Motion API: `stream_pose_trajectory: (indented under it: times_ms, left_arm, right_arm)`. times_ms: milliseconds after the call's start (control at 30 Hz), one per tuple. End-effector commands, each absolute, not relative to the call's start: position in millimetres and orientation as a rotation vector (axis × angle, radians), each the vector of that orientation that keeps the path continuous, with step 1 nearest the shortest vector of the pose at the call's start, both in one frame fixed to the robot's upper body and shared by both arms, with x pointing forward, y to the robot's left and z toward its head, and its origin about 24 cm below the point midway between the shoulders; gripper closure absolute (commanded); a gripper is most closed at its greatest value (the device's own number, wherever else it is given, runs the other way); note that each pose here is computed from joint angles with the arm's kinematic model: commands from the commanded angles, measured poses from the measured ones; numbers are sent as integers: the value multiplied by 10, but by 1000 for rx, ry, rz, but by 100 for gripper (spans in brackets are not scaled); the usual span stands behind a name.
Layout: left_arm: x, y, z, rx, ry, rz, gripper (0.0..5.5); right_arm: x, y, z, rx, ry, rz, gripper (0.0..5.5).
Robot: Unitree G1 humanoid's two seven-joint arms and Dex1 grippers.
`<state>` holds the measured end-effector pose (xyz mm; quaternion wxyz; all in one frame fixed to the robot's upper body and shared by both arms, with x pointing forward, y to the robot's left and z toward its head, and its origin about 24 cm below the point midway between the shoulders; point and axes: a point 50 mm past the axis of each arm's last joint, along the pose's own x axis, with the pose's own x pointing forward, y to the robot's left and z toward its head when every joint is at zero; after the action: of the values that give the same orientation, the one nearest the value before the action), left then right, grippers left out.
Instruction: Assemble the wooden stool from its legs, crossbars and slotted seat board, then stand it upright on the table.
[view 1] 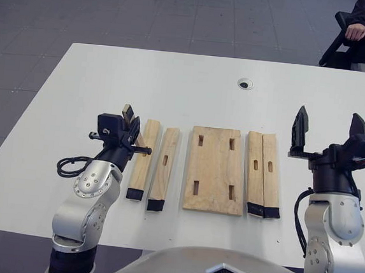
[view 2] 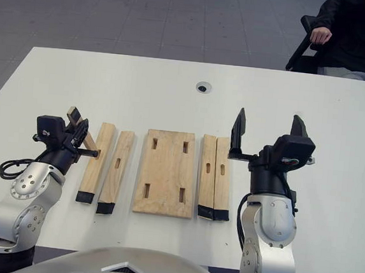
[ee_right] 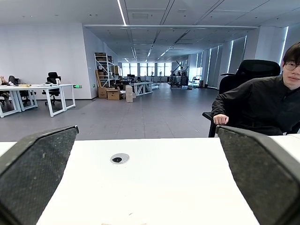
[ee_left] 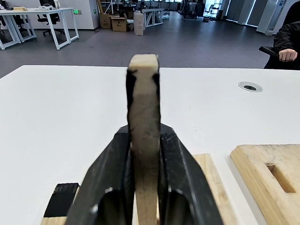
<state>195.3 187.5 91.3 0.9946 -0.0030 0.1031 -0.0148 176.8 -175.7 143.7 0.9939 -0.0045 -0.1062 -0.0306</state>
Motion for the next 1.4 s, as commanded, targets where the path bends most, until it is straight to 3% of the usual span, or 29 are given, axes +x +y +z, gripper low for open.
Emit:
stream_pose_trajectory:
  times_ms: [33,300,733,1400]
  left_arm:
    - [1921,1866,876,-10,230,-18,508]
    - [1905,1859,773,-25,258,-6,508]
    - [1916,1746,1070,-34,150,-48,508]
    - [1929,1780,764,14,235,-12,508]
  right_arm:
    - [1782,-1747,1425,-4,-203,-61,0]
    - [1795,-1733,1415,-3,-200,-54,0]
    - [1797,-1719,1402,-2,-196,-53,0]
    - [1776,-1723,1434,-2,-214,-56,0]
